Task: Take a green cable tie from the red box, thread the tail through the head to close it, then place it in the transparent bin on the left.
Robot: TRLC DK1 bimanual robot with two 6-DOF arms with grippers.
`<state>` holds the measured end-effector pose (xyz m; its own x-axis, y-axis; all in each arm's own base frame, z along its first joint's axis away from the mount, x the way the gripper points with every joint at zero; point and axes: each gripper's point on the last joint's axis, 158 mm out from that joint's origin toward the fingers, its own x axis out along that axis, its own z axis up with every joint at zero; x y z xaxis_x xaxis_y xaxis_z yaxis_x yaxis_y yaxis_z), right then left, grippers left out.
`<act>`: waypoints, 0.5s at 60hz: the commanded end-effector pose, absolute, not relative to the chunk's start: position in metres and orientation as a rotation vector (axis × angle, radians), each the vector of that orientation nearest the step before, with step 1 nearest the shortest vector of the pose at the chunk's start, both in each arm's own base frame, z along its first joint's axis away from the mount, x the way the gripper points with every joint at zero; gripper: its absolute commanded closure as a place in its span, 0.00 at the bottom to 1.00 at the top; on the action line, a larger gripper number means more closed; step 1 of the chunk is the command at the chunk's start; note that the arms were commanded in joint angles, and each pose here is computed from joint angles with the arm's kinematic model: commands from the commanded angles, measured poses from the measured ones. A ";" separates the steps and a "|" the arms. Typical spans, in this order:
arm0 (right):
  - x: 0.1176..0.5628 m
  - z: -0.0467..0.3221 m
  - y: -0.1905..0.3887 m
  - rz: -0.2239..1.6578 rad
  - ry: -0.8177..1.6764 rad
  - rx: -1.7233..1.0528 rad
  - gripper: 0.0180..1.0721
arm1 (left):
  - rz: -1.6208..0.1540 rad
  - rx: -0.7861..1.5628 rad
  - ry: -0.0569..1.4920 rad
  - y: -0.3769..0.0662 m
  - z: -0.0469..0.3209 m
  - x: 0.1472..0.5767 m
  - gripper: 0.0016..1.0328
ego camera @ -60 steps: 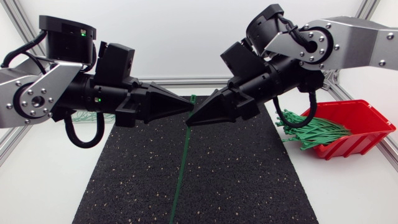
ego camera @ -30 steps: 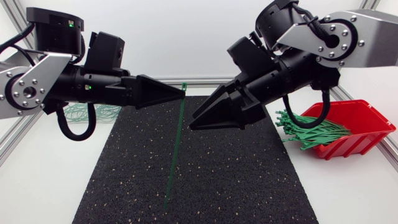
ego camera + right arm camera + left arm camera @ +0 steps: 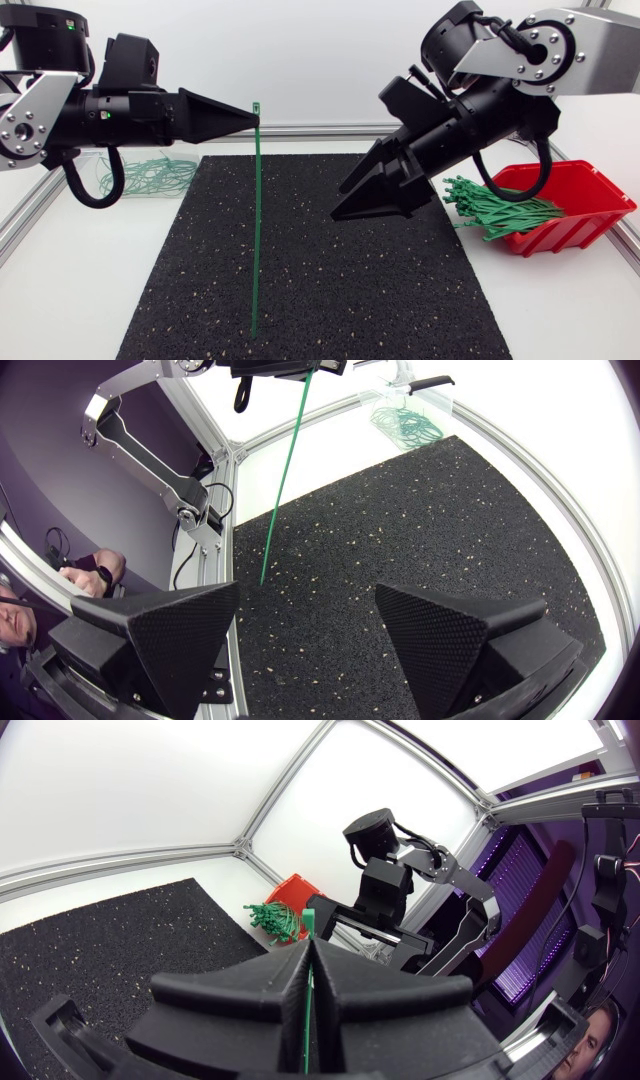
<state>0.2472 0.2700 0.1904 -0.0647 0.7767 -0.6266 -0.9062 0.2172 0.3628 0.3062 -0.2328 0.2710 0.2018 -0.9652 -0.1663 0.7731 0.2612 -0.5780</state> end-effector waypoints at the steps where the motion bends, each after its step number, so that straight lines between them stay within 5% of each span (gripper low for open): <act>1: 0.248 0.186 0.271 1.410 0.866 -0.223 0.04 | -1.271 -0.432 0.547 -0.228 0.281 0.311 0.97; 16: 0.215 0.187 0.264 1.532 1.067 -0.214 0.04 | -1.270 -0.447 0.547 -0.217 0.278 0.314 0.97; 30: 0.228 0.169 0.277 1.498 0.874 -0.399 0.04 | -1.273 -0.450 0.540 -0.212 0.277 0.315 0.97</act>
